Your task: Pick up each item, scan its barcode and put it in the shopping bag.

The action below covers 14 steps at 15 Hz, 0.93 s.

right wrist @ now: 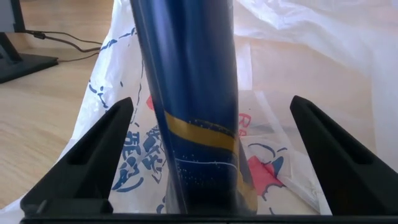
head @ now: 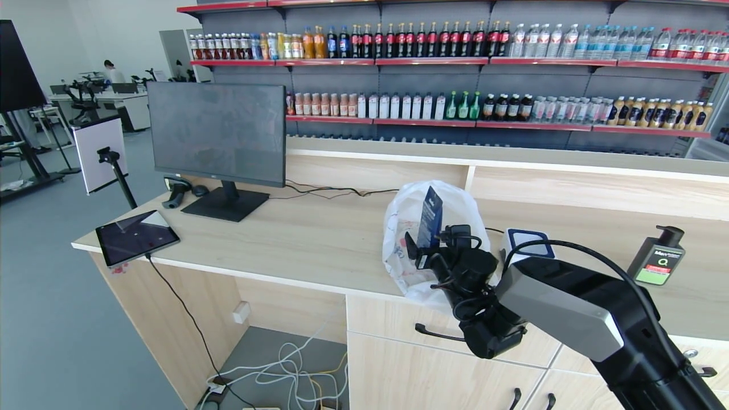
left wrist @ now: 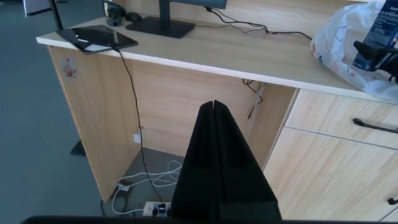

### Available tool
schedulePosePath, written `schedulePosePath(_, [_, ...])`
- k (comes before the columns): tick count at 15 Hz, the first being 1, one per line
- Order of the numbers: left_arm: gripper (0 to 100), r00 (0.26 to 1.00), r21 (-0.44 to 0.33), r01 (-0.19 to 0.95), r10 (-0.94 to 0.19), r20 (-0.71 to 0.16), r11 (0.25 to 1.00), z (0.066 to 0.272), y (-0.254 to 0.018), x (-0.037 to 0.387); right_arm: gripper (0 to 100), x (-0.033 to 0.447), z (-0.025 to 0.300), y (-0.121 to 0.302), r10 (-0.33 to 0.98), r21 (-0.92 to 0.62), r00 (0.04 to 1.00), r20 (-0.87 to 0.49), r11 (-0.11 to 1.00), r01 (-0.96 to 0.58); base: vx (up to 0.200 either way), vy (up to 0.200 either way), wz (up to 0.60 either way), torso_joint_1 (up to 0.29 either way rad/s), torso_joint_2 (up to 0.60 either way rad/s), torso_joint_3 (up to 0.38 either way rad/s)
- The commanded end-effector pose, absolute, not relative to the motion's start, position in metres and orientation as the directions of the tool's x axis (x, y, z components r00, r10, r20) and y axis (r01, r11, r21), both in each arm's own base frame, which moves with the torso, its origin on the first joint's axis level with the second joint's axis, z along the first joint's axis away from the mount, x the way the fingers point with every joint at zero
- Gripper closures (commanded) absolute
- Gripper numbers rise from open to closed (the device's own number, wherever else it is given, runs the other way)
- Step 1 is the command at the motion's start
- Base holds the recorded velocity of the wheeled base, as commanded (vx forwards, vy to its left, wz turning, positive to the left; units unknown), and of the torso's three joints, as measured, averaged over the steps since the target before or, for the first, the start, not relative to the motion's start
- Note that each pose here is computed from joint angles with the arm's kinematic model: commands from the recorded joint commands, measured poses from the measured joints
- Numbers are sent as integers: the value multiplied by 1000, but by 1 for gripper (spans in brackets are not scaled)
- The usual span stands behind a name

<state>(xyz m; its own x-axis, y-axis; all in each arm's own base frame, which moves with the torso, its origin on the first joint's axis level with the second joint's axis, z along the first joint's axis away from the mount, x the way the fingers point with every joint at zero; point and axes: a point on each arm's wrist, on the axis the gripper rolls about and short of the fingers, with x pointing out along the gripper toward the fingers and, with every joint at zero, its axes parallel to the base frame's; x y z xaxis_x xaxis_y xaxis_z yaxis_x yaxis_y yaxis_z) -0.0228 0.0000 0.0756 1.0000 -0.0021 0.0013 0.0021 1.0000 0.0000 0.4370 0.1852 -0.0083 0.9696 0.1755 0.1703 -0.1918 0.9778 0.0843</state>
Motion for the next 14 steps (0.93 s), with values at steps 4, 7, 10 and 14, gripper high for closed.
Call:
schedulePosePath(4, [100, 1000, 0, 2, -2, 2, 1000, 76, 0, -23, 0, 436, -4, 186, 178, 86, 968, 175, 977, -195, 0, 0, 0, 0, 0, 0])
schedulePosePath(7, [100, 1000, -2, 2, -2, 2, 1000, 76, 0, -23, 0, 433, 3, 183, 173, 85, 969, 178, 978, -191, 0, 0, 0, 0, 0, 0])
schedulePosePath(10, [100, 1000, -2, 2, -2, 2, 1000, 76, 0, -23, 0, 429, 10, 181, 174, 85, 969, 175, 978, -191, 0, 0, 0, 0, 0, 0])
schedulePosePath(14, [100, 1000, -2, 3, -3, 2, 1000, 76, 0, -23, 0, 422, 30, 179, 174, 85, 966, 191, 977, -193, 0, 0, 0, 0, 0, 0])
